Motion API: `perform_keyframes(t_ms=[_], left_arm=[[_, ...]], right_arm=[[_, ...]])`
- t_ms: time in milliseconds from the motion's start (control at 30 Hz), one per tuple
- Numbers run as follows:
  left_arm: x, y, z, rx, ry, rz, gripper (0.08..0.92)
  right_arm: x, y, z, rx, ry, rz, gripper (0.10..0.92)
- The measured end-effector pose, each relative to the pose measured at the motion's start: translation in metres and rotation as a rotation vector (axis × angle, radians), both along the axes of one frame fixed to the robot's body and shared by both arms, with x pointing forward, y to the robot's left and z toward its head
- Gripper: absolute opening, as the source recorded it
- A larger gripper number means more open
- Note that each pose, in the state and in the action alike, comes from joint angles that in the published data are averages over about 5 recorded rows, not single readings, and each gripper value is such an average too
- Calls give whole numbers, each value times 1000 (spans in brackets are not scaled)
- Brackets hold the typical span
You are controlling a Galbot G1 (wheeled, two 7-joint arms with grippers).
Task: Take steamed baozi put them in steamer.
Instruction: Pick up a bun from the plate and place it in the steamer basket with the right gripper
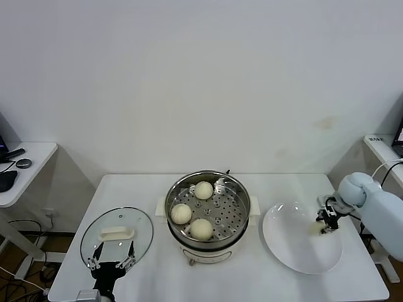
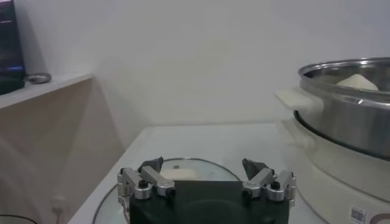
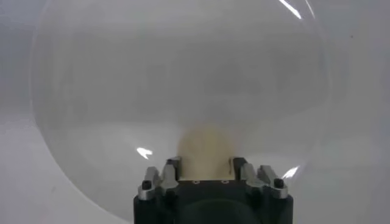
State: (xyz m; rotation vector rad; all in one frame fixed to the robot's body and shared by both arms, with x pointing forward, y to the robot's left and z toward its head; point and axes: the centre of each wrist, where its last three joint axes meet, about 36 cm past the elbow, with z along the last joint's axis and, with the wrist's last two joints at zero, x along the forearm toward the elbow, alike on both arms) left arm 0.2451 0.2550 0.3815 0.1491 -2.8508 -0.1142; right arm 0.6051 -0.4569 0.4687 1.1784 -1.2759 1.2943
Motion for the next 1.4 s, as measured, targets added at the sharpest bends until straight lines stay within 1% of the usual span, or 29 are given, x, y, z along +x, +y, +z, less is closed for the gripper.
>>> perform_keyframes(t_ms=[67, 167, 367, 500, 633, 800, 933, 1067, 1233, 1400], left_arm=[[1, -1, 1, 4, -5, 1, 823], [3, -3, 4, 13, -13, 0, 823], [8, -3, 10, 42, -34, -5, 823], [11, -5, 17, 47, -53, -11, 823], [12, -10, 24, 42, -71, -17, 823], [13, -12, 30, 42, -90, -18, 823], [15, -11, 36, 47, -108, -15, 823], [16, -12, 42, 47, -129, -7, 823], [18, -13, 45, 44, -140, -5, 823], [19, -11, 47, 43, -149, -2, 823]], right_arm=[[1, 2, 9, 9, -5, 0, 392], [6, 7, 28, 26, -17, 1, 390], [22, 36, 85, 90, -63, 19, 391], [35, 76, 131, 148, -88, 64, 390], [43, 127, 174, 203, -93, 125, 391], [45, 187, 206, 259, -73, 169, 390], [45, 230, 218, 285, -44, 177, 391], [44, 268, 218, 282, -13, 183, 391], [41, 308, 204, 247, 19, 190, 393], [38, 334, 187, 203, 29, 191, 396]])
